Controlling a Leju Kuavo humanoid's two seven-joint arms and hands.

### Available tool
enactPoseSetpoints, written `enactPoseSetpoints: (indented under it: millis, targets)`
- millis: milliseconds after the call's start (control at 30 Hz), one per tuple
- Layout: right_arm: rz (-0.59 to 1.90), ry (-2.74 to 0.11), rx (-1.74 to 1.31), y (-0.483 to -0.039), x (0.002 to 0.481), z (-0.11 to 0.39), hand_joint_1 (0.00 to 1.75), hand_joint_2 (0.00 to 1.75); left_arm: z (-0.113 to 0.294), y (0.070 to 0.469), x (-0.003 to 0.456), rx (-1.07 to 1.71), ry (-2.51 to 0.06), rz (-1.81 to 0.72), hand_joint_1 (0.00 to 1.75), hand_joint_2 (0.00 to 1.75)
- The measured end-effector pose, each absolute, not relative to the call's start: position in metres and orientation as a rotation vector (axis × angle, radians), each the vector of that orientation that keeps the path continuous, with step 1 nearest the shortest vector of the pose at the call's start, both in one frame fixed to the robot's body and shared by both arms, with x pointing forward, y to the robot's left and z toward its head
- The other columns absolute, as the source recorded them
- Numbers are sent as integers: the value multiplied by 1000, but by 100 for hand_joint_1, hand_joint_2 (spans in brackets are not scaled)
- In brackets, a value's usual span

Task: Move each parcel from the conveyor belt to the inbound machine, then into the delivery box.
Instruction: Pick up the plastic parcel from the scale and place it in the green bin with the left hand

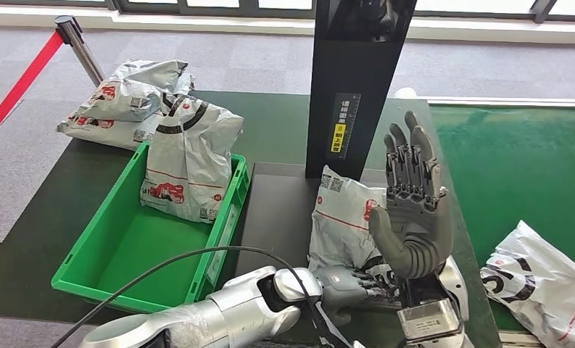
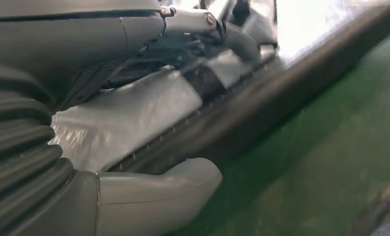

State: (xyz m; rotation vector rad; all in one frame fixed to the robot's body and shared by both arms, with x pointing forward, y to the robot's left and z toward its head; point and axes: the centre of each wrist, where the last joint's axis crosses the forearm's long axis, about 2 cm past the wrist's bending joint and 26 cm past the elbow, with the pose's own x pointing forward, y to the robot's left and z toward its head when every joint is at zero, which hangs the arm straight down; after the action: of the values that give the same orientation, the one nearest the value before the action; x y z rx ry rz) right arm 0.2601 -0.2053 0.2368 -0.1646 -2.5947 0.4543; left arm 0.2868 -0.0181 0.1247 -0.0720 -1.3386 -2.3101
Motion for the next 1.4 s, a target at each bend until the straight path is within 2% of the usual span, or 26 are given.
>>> enactPoseSetpoints:
  millis: [100,300,567,800,1400]
  targets:
    - [461,-2593,-164,-205,261,235,0,175,126,-15,293,-43,-1346,-2313,175,175]
    - [460,-2582,-136,-206,259,231,0,175,126,-6,304,113,-1623,-2120,175,175]
    - [466,-2579,-126,-207,258,231,0,175,127,0,312,160,-1676,-2033,175,175]
    - [448,-2590,-85,-208,256,235,0,175,153,7,315,382,-2124,-1616,175,175]
    - [451,-2604,-80,-209,256,235,0,175,190,34,322,536,-2288,-1373,175,175]
